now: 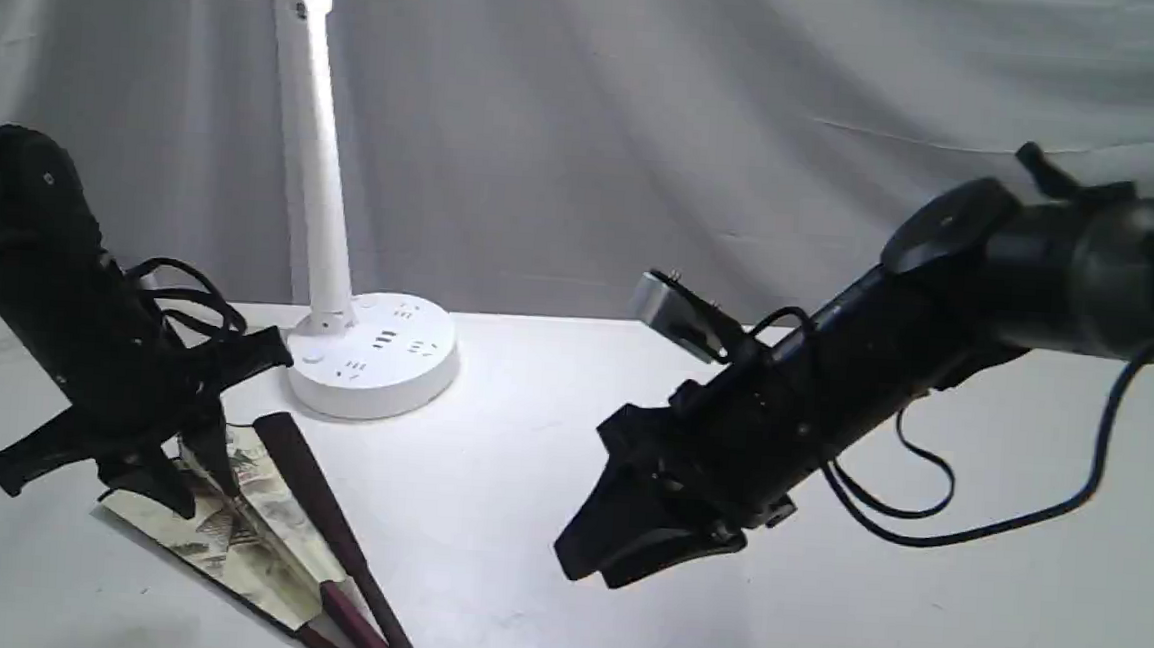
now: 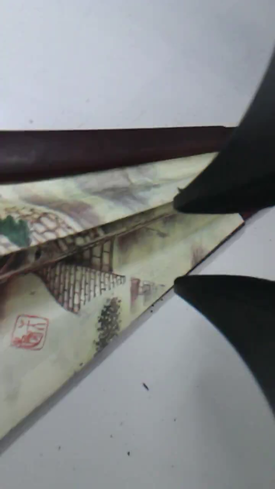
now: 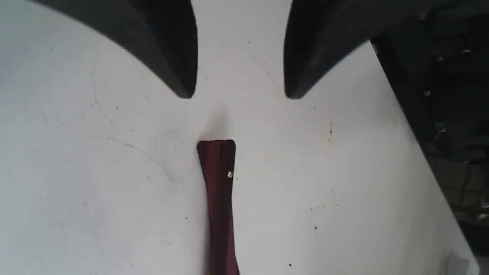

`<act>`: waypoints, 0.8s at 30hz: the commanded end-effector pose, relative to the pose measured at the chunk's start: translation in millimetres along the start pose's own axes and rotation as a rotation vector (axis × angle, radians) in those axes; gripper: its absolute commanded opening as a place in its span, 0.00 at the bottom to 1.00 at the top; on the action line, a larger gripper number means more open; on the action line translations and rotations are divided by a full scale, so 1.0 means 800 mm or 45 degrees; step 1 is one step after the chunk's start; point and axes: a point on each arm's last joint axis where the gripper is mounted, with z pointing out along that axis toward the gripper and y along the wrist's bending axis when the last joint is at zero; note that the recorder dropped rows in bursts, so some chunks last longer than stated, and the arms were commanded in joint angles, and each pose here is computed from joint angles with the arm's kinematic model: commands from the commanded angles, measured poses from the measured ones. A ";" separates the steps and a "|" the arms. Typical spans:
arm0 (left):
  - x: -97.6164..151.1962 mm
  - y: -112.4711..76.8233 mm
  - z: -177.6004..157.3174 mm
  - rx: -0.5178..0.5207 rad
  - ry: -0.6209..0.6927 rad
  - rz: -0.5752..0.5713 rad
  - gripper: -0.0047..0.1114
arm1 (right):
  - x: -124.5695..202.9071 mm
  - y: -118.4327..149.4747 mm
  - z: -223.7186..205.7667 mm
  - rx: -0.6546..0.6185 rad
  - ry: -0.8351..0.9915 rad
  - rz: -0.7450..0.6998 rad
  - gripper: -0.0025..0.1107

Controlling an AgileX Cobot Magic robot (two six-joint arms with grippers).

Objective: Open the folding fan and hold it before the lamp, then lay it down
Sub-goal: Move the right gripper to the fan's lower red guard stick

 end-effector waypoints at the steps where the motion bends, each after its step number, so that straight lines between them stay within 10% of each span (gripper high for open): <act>1: 0.008 -0.002 -0.016 0.002 0.019 0.157 0.28 | -0.020 -0.012 0.014 -0.092 -0.042 0.004 0.35; 24: 0.031 0.009 -0.009 0.074 0.002 0.350 0.28 | -0.074 -0.043 0.141 -0.257 0.018 0.074 0.35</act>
